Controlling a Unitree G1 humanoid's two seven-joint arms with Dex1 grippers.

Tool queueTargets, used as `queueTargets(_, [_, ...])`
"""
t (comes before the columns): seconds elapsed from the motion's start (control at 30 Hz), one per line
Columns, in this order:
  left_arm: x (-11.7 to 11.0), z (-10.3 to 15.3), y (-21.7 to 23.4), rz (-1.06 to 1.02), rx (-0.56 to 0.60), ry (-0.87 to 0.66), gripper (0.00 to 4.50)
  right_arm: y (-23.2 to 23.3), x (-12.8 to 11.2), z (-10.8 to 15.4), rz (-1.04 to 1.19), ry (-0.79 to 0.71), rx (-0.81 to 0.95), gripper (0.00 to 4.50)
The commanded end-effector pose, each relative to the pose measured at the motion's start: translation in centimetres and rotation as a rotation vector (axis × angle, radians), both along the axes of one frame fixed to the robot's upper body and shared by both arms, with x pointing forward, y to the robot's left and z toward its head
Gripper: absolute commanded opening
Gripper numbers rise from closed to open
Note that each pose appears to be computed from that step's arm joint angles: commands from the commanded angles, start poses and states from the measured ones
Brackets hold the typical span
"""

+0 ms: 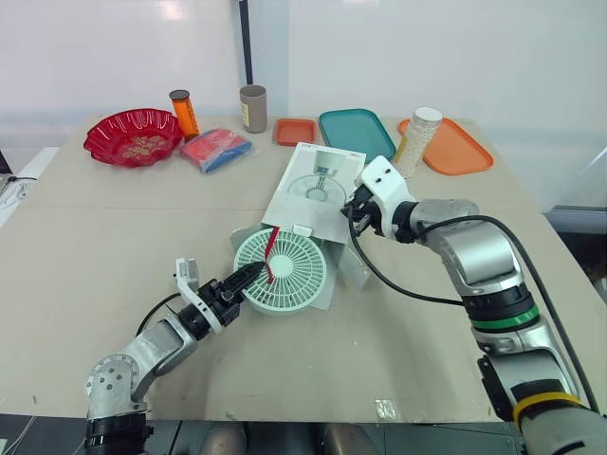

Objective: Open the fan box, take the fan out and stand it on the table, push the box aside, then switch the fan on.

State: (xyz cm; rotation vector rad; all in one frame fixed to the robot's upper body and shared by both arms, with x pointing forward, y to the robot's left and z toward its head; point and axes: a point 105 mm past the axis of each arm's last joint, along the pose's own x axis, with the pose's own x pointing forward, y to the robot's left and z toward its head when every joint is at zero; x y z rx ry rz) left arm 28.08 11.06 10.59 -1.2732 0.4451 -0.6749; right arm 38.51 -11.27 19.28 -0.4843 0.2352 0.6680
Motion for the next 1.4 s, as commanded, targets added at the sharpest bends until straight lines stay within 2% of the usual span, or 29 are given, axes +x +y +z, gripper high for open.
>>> queueTargets(0.03, [-0.8,-2.5,-0.3,-0.005,0.083,0.1,3.0,0.3,0.0,0.8,0.011,-0.031,-0.005,0.39])
queueTargets(0.17, [-0.7,-2.4,0.0,0.009,0.071,0.109,4.32,0.3,0.0,0.7,0.01,-0.031,-0.006,0.39])
queueTargets(0.2, [-0.8,-2.3,0.1,0.006,0.071,0.103,4.44,0.3,0.0,0.7,0.01,-0.031,-0.007,0.39])
queueTargets(0.47, [-1.6,-2.1,1.4,-0.008,0.142,0.045,4.44,0.6,0.1,0.7,0.021,-0.035,-0.003,0.39])
queueTargets(0.67, [-1.7,0.0,3.1,-0.004,0.102,-0.03,4.44,1.1,0.3,0.6,0.033,-0.035,0.002,0.39])
queueTargets(0.83, [-0.3,-1.0,3.2,0.033,0.121,0.014,4.44,1.4,0.4,0.5,0.039,-0.038,0.004,0.39])
queueTargets(1.1, [1.0,0.1,1.4,0.015,0.051,-0.029,4.44,1.2,0.3,0.2,0.033,-0.032,-0.004,0.39])
queueTargets(1.23, [1.6,0.8,1.1,0.021,0.02,-0.049,3.63,1.1,0.2,0.1,0.032,-0.03,-0.008,0.39])
queueTargets(1.27, [1.6,1.1,0.9,0.016,0.014,-0.06,3.14,1.1,0.2,0.0,0.031,-0.03,-0.008,0.39])
queueTargets(1.3, [1.6,1.2,0.8,0.011,0.012,-0.063,2.89,1.1,0.2,0.0,0.031,-0.03,-0.01,0.39])
queueTargets(1.37, [1.6,1.1,0.6,0.008,0.014,-0.058,2.06,1.1,0.2,0.0,0.03,-0.031,-0.011,0.39])
queueTargets(1.4, [1.5,1.1,0.6,0.005,0.017,-0.056,1.83,1.1,0.2,0.0,0.03,-0.032,-0.012,0.39])
